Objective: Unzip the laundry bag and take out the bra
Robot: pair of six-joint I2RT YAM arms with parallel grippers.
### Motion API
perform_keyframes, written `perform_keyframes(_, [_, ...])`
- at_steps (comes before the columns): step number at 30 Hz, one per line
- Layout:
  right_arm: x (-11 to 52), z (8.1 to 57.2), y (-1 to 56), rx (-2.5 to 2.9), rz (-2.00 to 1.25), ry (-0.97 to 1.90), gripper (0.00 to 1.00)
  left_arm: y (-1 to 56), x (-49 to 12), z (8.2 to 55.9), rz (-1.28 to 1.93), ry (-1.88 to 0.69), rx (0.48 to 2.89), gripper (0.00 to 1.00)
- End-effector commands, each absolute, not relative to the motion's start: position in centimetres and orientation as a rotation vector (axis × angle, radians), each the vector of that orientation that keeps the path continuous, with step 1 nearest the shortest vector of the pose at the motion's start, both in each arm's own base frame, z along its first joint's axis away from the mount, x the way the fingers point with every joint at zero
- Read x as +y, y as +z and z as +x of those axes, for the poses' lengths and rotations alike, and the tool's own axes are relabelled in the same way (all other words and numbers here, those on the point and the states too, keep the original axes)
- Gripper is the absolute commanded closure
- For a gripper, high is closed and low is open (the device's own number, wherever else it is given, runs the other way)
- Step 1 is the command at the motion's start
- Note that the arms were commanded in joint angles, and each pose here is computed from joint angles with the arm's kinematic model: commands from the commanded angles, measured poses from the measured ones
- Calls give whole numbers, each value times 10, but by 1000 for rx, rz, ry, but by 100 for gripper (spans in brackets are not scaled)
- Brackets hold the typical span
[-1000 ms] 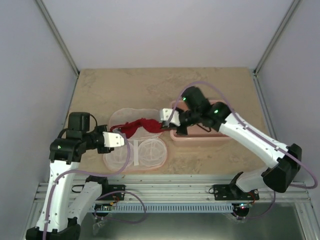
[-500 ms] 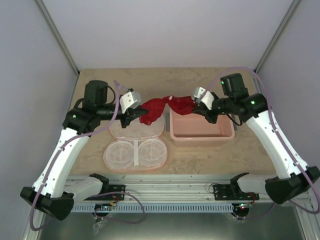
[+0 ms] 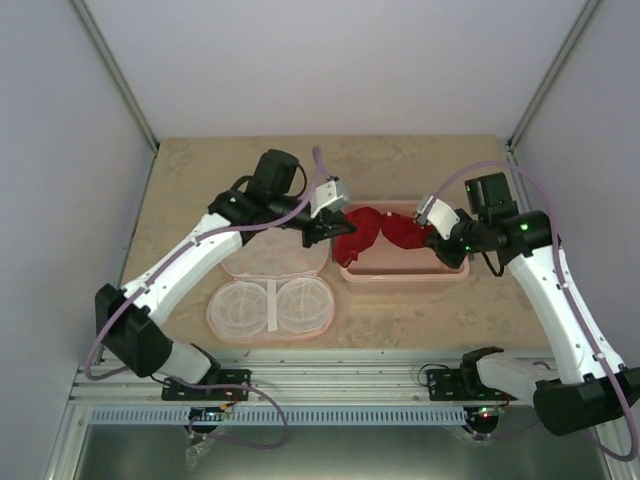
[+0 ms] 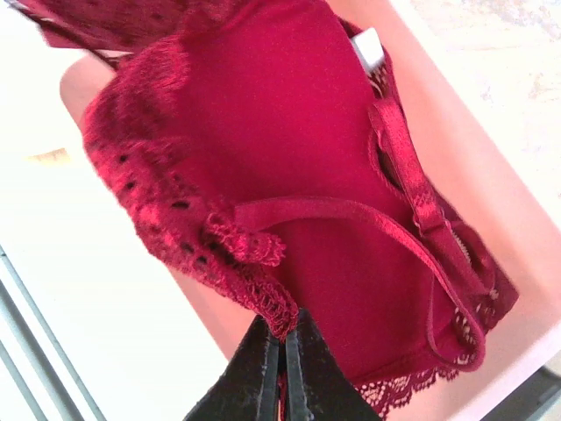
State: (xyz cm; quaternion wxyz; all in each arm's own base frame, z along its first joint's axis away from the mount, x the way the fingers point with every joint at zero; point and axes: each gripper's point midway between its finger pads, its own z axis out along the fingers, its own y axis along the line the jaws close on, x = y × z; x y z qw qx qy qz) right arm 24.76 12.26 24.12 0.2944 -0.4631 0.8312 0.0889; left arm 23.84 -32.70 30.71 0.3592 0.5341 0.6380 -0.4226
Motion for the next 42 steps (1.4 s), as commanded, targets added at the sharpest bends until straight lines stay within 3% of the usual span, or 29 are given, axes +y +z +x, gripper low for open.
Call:
perform_keyframes(1, [118, 233, 239, 2274, -1166, 275, 100, 285, -333, 250, 1567, -896, 1548, 100])
perform_keyframes(10, [120, 223, 206, 2418, -1093, 370, 100, 233, -364, 275, 1814, -922, 1561, 100])
perform_keyframes(25, [115, 269, 159, 2520, -1013, 498, 100, 173, -366, 299, 1579, -942, 1984, 100])
perform_keyframes(35, [90, 305, 131, 2663, -843, 421, 99, 147, -378, 315, 1584, -887, 2039, 97])
perform_keyframes(42, [81, 328, 120, 2685, -782, 335, 84, 135, -379, 329, 1550, -805, 2059, 95])
